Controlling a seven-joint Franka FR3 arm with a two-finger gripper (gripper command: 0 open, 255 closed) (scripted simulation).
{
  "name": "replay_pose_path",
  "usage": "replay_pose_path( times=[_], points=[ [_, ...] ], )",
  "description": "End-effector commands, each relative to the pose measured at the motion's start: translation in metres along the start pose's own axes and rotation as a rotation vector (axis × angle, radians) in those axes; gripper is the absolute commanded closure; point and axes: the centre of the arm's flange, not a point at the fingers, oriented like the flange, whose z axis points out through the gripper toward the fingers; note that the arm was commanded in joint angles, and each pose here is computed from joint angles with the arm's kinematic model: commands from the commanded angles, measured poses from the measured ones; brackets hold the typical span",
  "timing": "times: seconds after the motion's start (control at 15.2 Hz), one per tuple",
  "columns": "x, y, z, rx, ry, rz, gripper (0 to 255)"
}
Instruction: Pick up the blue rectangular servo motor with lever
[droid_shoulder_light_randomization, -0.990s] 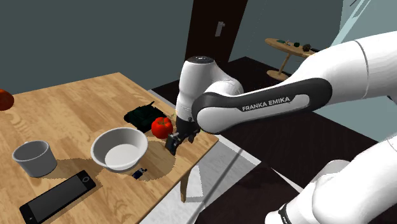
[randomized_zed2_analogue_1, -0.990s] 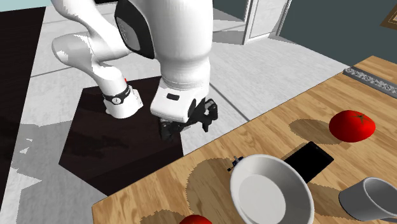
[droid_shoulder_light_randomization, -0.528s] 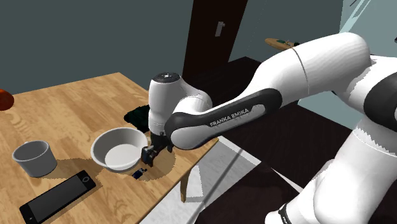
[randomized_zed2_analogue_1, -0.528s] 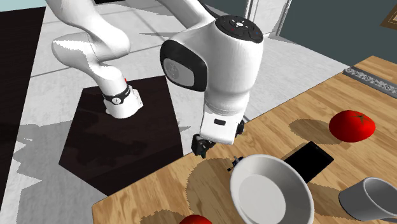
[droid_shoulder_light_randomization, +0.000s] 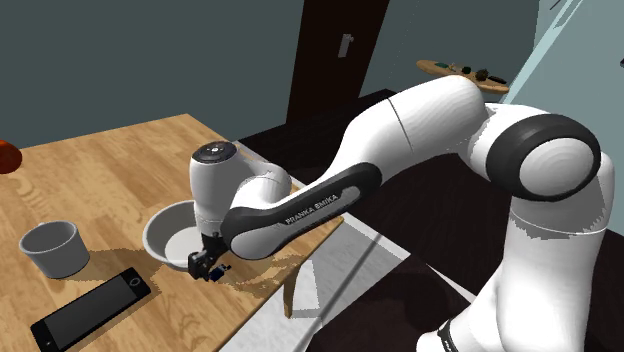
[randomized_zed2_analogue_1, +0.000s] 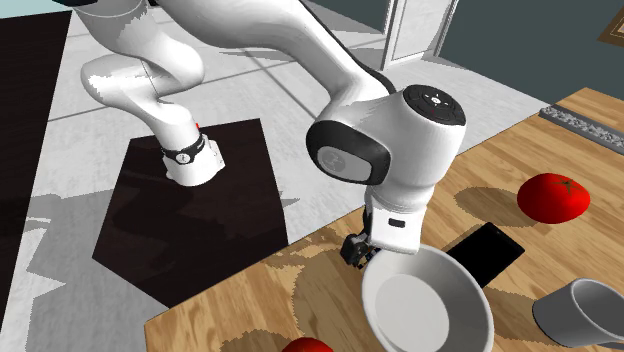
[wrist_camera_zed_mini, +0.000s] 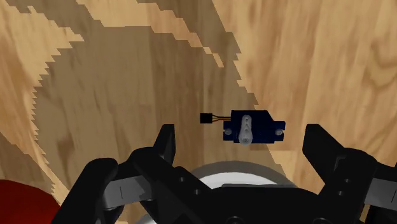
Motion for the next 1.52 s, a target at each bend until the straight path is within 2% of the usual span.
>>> replay_pose_path(
  times=[0.0,0.4,0.46,0.99,1.45],
  points=[
    [0.001,-0.004,0.011,-0.001,0.001,-0.001,0],
    [0.001,-0.005,0.035,-0.001,0.001,-0.001,0],
    [0.000,-0.004,0.036,-0.001,0.001,-0.001,255],
    [0.001,-0.005,0.037,0.000,0.001,-0.001,255],
    [0.001,-0.004,0.003,-0.001,0.001,-0.001,255]
  ],
)
